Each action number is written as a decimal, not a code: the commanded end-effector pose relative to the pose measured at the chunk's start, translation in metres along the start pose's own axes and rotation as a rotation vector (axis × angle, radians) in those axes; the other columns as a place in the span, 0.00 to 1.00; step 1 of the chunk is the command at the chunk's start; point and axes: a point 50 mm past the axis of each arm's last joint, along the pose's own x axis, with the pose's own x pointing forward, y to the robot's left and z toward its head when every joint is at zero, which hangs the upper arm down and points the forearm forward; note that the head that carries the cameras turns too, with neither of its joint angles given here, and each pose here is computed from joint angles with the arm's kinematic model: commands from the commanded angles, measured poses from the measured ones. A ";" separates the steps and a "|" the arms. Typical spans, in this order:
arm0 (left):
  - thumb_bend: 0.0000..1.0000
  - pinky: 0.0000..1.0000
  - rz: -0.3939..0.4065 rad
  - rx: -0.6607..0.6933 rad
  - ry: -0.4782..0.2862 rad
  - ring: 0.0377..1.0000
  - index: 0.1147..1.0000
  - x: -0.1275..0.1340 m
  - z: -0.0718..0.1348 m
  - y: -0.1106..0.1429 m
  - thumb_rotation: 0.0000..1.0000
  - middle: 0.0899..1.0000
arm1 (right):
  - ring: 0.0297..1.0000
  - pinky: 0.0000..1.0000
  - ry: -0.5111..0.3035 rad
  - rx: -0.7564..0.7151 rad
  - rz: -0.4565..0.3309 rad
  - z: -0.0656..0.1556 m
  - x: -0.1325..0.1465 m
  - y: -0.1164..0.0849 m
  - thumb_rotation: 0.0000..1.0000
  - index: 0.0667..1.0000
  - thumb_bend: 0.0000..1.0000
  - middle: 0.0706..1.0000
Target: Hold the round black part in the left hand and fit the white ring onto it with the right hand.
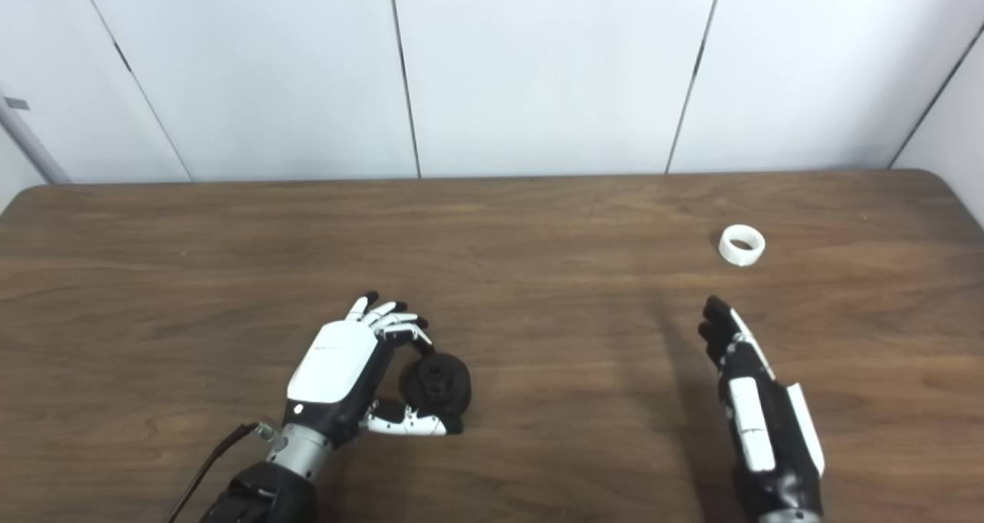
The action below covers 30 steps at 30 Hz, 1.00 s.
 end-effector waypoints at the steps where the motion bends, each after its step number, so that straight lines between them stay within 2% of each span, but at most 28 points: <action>1: 0.52 1.00 0.001 0.027 -0.003 0.89 0.42 0.000 0.000 0.000 0.05 0.76 | 0.90 0.89 -0.099 0.015 -0.052 0.023 0.017 0.006 0.60 0.82 0.56 0.87; 3: 0.52 1.00 -0.002 0.025 0.001 0.89 0.42 -0.001 0.000 0.000 0.05 0.76 | 0.87 0.84 -0.105 -0.005 -0.087 0.026 0.024 0.003 0.47 0.78 0.60 0.84; 5: 0.52 1.00 -0.006 0.019 0.002 0.88 0.42 -0.001 -0.001 0.000 0.05 0.76 | 0.86 0.85 -0.106 -0.039 -0.122 0.030 0.032 0.000 0.40 0.75 0.62 0.82; 7: 0.52 1.00 -0.010 0.012 0.005 0.88 0.42 -0.002 -0.001 0.000 0.05 0.76 | 0.85 0.85 -0.119 -0.086 -0.147 0.035 0.040 -0.003 0.29 0.70 0.64 0.78; 11: 0.52 1.00 -0.014 0.005 0.009 0.88 0.42 -0.004 -0.003 -0.001 0.05 0.76 | 0.85 0.85 -0.125 -0.169 -0.169 0.041 0.055 -0.010 0.22 0.67 0.68 0.79; 13: 0.52 1.00 -0.017 0.006 0.011 0.88 0.42 -0.005 -0.003 -0.001 0.05 0.76 | 0.87 0.90 -0.124 -0.202 -0.179 0.043 0.064 -0.014 0.20 0.65 0.71 0.80; 19: 0.52 1.00 -0.023 0.008 0.016 0.89 0.42 -0.008 -0.007 0.002 0.05 0.76 | 0.91 0.96 -0.131 -0.363 -0.212 0.055 0.085 -0.026 0.22 0.63 0.76 0.83; 25: 0.52 1.00 -0.026 0.019 0.017 0.88 0.42 -0.011 -0.013 0.005 0.05 0.76 | 0.91 0.93 -0.137 -0.473 -0.242 0.061 0.104 -0.040 0.27 0.62 0.80 0.85; 30: 0.52 1.00 -0.021 0.020 0.014 0.88 0.42 -0.013 -0.017 0.008 0.05 0.76 | 0.90 0.89 -0.109 -0.571 -0.287 0.068 0.118 -0.047 0.28 0.64 0.83 0.87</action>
